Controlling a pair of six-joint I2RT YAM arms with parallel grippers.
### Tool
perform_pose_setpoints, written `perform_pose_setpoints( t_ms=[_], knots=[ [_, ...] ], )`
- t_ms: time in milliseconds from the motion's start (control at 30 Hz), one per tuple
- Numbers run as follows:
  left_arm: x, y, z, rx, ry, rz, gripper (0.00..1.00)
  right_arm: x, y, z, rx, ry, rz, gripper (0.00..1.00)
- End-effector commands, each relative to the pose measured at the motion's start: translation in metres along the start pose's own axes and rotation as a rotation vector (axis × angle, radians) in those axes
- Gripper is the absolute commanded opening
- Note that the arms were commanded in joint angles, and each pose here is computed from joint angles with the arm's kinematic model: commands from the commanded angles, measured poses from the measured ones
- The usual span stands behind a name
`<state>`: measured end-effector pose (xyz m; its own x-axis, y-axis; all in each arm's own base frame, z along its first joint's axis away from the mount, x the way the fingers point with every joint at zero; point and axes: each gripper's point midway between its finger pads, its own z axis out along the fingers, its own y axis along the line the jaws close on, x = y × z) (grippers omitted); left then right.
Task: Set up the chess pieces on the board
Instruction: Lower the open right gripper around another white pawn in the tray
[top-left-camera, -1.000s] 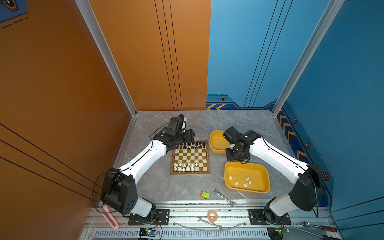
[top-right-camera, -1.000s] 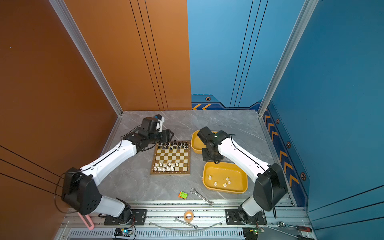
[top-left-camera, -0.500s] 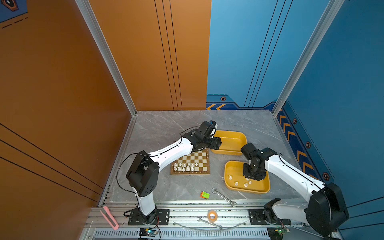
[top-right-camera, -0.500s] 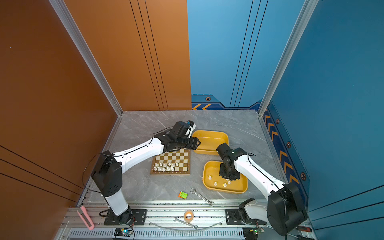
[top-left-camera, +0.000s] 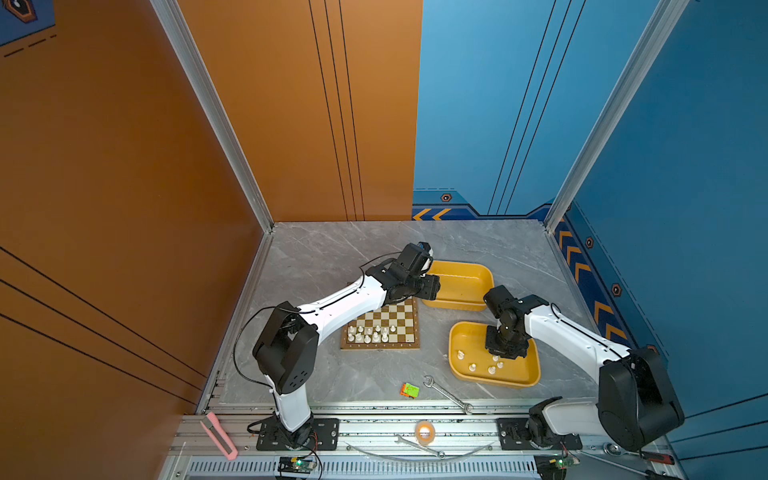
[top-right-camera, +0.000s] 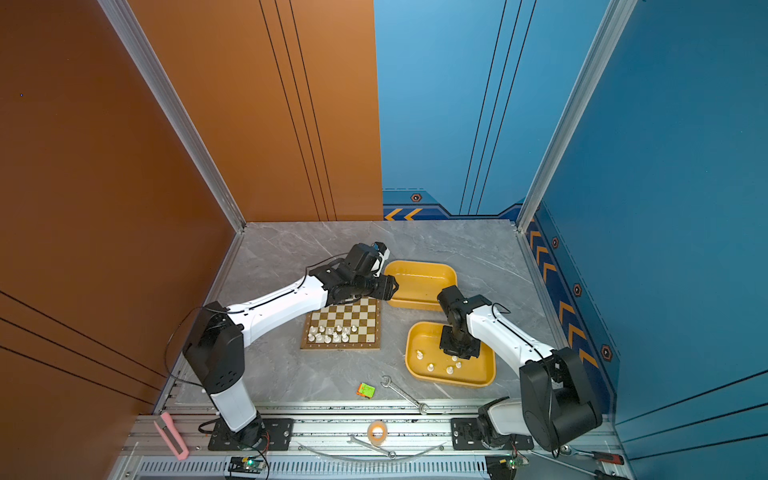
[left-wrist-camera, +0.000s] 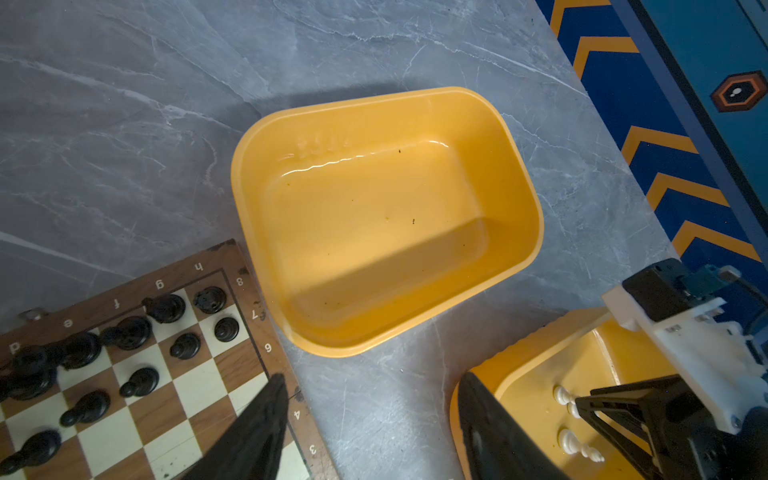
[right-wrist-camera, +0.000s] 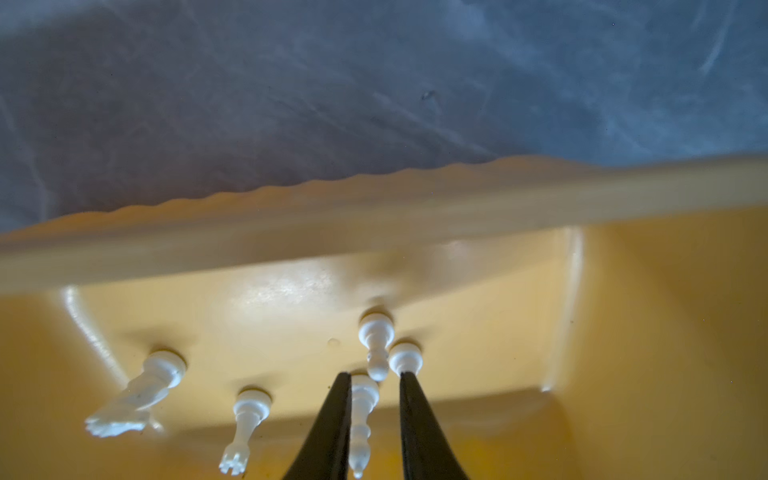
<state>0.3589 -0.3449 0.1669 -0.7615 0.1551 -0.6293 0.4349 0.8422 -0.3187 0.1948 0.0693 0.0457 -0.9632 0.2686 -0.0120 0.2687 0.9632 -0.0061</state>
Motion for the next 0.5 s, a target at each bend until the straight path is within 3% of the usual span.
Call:
perform_pose_setpoints(
  t_ms=[0,467],
  knots=[
    [-0.011,-0.004,-0.012,-0.016,-0.028,-0.004,0.66,0.003,-0.002,0.007,-0.009,0.021,-0.016,0.24],
    [-0.015,-0.003,-0.012,-0.034,-0.024,0.005,0.66,-0.001,0.002,0.018,-0.032,0.049,-0.029,0.23]
  ],
)
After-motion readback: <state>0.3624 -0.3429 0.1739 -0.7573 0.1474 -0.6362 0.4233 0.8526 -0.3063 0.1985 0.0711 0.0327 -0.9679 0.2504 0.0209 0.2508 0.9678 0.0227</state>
